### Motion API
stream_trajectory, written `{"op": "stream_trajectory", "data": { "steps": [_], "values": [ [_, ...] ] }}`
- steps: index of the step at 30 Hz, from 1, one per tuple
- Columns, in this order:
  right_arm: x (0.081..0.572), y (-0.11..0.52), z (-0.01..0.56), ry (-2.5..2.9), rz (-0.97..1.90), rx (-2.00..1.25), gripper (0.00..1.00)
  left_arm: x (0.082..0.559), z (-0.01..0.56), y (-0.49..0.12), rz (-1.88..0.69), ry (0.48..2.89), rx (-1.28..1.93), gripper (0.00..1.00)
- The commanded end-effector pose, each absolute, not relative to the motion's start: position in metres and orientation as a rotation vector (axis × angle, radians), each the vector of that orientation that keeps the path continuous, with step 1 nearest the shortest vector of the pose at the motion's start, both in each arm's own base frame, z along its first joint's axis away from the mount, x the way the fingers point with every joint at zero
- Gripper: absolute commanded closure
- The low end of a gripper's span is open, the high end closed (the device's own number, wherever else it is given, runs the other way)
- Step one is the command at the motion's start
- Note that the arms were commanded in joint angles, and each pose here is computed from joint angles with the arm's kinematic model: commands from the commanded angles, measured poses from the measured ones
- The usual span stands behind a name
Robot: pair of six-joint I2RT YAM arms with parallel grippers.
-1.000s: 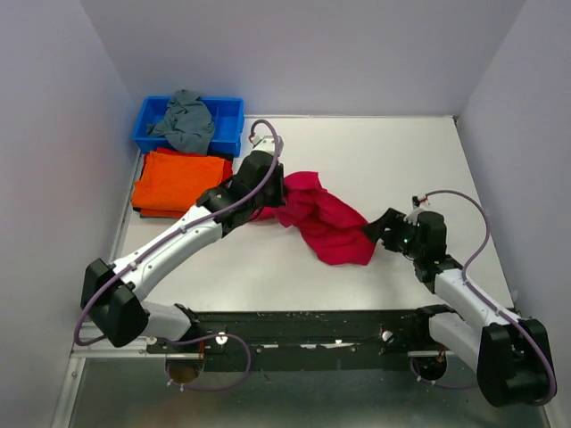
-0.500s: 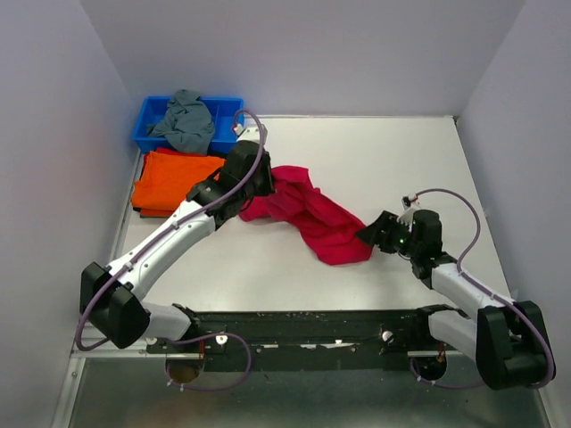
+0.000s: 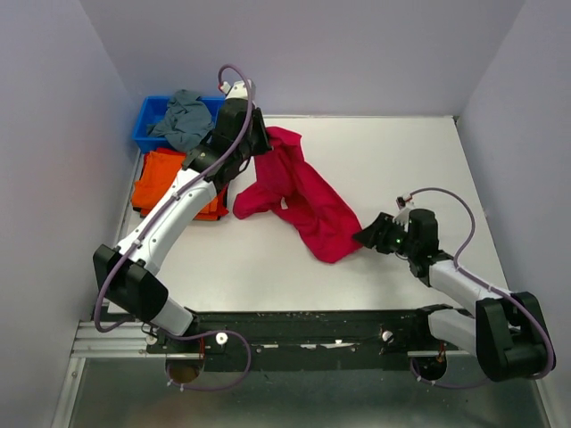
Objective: Fold and stack the t-shirts
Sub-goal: Flatten out the tshirt
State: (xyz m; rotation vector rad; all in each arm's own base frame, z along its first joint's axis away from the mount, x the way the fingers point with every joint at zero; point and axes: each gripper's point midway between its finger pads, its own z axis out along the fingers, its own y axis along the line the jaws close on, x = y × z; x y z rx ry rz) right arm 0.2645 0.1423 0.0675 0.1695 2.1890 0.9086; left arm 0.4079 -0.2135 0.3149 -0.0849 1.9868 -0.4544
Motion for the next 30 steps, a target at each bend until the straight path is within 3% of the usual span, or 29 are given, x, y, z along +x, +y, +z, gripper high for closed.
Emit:
{"op": "stream_trajectory", "data": {
  "steps": [1,3,7,9,11,13,17,22,26,30],
  "values": [
    [0.269,0.159,0.082,2.155,0.982,0.066,0.45,0.413,0.322,-0.225,-0.503,1.989,-0.042,1.0],
    [0.268,0.164,0.084,2.153,0.995,0.033,0.55,0.416,0.322,-0.225,-0.504,1.991,-0.043,1.0],
    [0.267,0.167,0.086,2.146,0.988,0.008,0.58,0.418,0.322,-0.224,-0.507,1.997,-0.039,1.0],
    [0.267,0.164,0.087,2.144,0.965,0.013,0.65,0.42,0.325,-0.223,-0.503,1.996,-0.04,1.0],
    [0.268,0.161,0.088,2.143,0.942,0.028,0.87,0.422,0.327,-0.221,-0.496,1.999,-0.04,1.0],
    [0.274,0.153,0.09,2.143,0.88,0.067,0.99,0.424,0.333,-0.219,-0.485,1.989,-0.037,1.0],
    [0.299,0.135,0.112,2.142,0.735,0.185,0.99,0.44,0.342,-0.206,-0.418,1.98,-0.052,1.0],
    [0.356,0.09,0.179,2.094,0.396,0.36,0.99,0.478,0.382,-0.187,-0.385,1.951,-0.096,1.0],
    [0.398,0.069,0.282,1.983,0.314,0.423,0.99,0.498,0.447,-0.168,-0.426,1.83,-0.131,1.0],
    [0.397,0.065,0.396,1.836,0.339,0.363,0.99,0.476,0.509,-0.144,-0.558,1.667,-0.155,1.0]
  ]
}}
